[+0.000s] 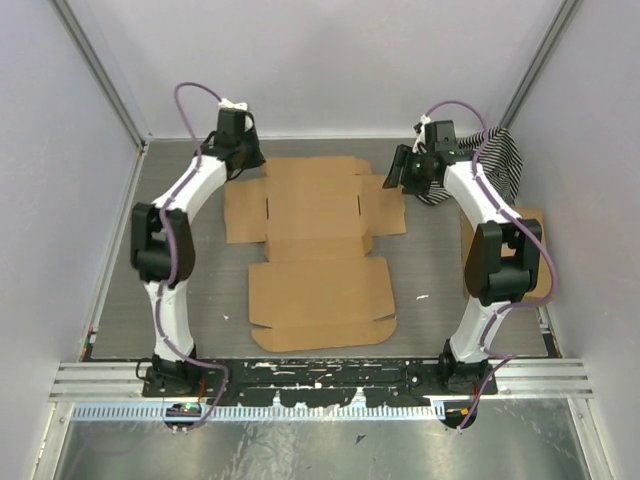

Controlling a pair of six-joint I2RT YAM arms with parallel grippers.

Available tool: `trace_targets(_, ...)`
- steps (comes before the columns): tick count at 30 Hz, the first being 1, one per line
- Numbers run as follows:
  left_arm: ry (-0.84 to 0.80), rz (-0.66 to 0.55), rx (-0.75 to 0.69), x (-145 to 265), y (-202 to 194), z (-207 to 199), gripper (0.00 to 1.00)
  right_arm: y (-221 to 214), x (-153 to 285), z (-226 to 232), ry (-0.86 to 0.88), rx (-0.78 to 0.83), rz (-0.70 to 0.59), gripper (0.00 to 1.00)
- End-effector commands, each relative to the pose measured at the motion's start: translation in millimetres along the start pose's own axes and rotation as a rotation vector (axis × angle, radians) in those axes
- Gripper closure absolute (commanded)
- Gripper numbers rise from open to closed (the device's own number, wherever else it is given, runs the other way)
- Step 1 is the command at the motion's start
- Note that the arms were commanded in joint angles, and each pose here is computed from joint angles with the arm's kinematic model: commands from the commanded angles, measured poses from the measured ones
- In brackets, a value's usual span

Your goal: Fold the paper box

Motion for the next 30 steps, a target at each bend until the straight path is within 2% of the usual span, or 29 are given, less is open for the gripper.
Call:
trace_targets(1,-0.233,-0.376,-0.076,77.1,76.0,-44.6,1.0,43.4,68.4,30.6,0.036,0.118,-0.164,0.38)
trace_targets(7,-0.353,-0.527,-0.166,120.5,67.9,-50.2,1.0,54.3,98.9,43.8,0.062,0.165,-0.226,0.37)
trace_targets(10,-0.405,-0.61,-0.193,127.7,43.9,-43.4,1.0,55.8,109.4,47.7,0.073,0.186,-0.252,0.37)
trace_targets(17,-0.557,-0.908,-0.286,162.0,0.9,-36.9,1.0,57.0,139.8,60.9,0.118,0.267,-0.324,0.35)
trace_targets(18,-0.591,-0.999,-0.289,175.5,1.9,-38.1,1.0,57.9,144.3,63.4,0.126,0.283,-0.334,0.35)
trace_targets(23,-0.668,-0.963,-0.35,176.6,-22.0,-51.4,1.0,54.9,156.9,75.3,0.186,0.332,-0.322,0.33)
trace_targets(28,-0.71,-1.0,-0.524,192.1,-38.7,-73.9,1.0,55.9,152.2,66.4,0.136,0.344,-0.309,0.33)
trace_targets(30,-0.72,-1.025,-0.549,201.8,-36.9,-76.6,1.0,57.1,150.3,60.4,0.101,0.366,-0.297,0.33)
Point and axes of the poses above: each gripper's point midway between its finger pads, its own x axis back along the fingers, its own z axis along the line the jaws close on, y = z × x, the point moved 2 cm from there along x, back along the fingers, and after that the axes turned 4 degrees about x, right-handed, at the moved point
